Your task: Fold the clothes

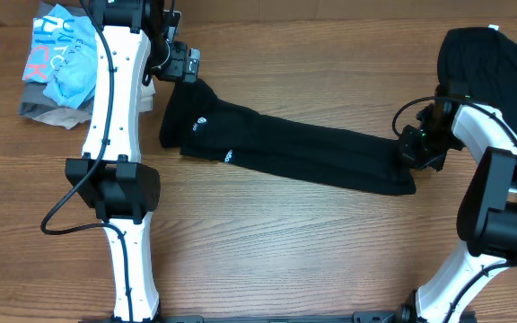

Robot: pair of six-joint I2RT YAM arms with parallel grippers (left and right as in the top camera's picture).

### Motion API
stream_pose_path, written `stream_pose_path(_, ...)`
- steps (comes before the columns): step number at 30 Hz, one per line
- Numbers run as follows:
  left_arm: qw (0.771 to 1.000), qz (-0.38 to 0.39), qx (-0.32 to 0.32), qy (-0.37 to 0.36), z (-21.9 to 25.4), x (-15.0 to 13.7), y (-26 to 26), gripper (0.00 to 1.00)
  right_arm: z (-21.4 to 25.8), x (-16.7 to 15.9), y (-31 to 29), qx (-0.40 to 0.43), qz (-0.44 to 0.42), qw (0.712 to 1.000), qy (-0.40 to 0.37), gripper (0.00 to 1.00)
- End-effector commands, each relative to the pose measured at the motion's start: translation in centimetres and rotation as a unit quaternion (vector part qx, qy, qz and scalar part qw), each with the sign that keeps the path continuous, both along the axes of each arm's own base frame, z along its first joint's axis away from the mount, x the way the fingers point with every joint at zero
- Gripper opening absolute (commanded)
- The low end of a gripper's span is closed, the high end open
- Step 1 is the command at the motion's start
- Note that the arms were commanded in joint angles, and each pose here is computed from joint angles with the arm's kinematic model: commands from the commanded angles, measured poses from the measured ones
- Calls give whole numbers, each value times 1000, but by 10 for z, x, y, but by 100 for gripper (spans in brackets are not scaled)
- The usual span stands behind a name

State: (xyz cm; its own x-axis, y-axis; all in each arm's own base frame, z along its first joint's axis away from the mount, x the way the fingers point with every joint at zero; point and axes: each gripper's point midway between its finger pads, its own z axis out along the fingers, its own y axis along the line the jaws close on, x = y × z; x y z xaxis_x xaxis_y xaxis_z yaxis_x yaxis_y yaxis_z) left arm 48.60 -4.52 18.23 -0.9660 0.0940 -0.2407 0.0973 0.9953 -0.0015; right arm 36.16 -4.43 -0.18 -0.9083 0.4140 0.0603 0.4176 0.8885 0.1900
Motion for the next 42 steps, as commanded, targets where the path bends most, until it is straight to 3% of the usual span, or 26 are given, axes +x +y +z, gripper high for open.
stream_pose_path(1,1000,5,-1,-20,17,-1,-1,100,-48,-31,-20,-15,-41,996,76,4)
stream_pose_path(8,1000,5,-1,-20,17,-1,-1,100,-11,-21,-68,-2,-89,994,55,4)
stream_pose_path(16,1000,5,-1,-21,17,-1,-1,100,37,-9,-65,23,-54,997,48,4)
stream_pose_path(26,999,5,-2,-31,19,4,-2,100,73,11,13,48,30,998,24,4)
stream_pose_path(42,999,5,-3,-43,20,10,-2,100,78,24,139,68,123,990,-2,4)
